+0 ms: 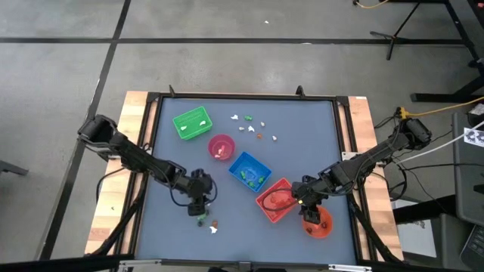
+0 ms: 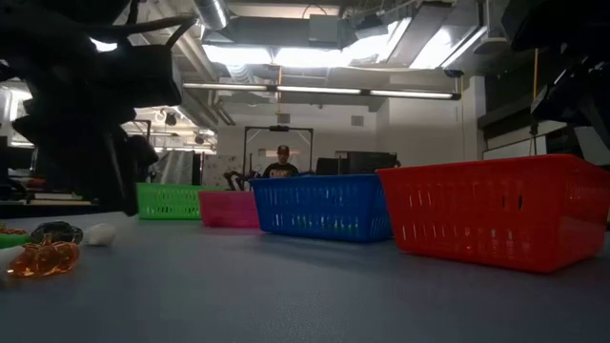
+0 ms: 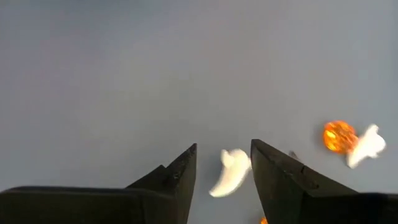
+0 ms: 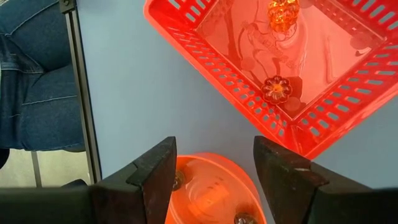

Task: Sort Halloween decoration
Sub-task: Put the white ghost toy into the green bin

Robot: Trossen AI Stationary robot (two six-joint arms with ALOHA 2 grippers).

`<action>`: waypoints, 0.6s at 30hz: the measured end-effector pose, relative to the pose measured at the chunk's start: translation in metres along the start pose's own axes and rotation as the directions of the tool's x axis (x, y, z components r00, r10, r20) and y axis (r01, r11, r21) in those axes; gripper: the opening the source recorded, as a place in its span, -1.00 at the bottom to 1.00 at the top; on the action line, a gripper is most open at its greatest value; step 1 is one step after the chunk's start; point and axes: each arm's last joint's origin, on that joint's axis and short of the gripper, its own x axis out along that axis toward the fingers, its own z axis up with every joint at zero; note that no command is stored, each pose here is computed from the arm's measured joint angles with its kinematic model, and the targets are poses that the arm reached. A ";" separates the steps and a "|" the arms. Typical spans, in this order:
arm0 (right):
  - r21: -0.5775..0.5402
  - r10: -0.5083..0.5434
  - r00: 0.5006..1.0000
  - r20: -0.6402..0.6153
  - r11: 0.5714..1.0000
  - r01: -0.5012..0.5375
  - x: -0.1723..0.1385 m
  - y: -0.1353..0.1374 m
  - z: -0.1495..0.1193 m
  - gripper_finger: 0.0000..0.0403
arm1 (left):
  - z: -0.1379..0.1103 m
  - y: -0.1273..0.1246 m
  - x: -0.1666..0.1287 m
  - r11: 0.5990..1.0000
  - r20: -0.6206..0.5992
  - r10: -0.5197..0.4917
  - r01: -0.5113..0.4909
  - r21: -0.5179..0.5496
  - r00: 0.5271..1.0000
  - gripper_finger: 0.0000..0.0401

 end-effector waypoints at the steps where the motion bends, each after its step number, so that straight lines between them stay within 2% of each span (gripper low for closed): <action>1: 0.000 0.000 1.000 0.000 1.000 0.000 0.000 0.000 0.000 0.06 | -0.001 -0.001 0.000 1.000 -0.004 -0.005 0.005 0.004 1.000 -0.33; 6: 0.000 -0.005 1.000 0.004 1.000 0.005 0.000 0.000 0.000 0.06 | -0.003 -0.004 0.000 0.999 -0.004 -0.008 0.008 0.047 1.000 -0.33; 18: 0.000 -0.006 1.000 0.005 1.000 0.006 0.000 0.000 0.000 0.06 | -0.008 -0.002 0.010 0.999 -0.040 0.015 -0.013 0.052 0.999 -0.34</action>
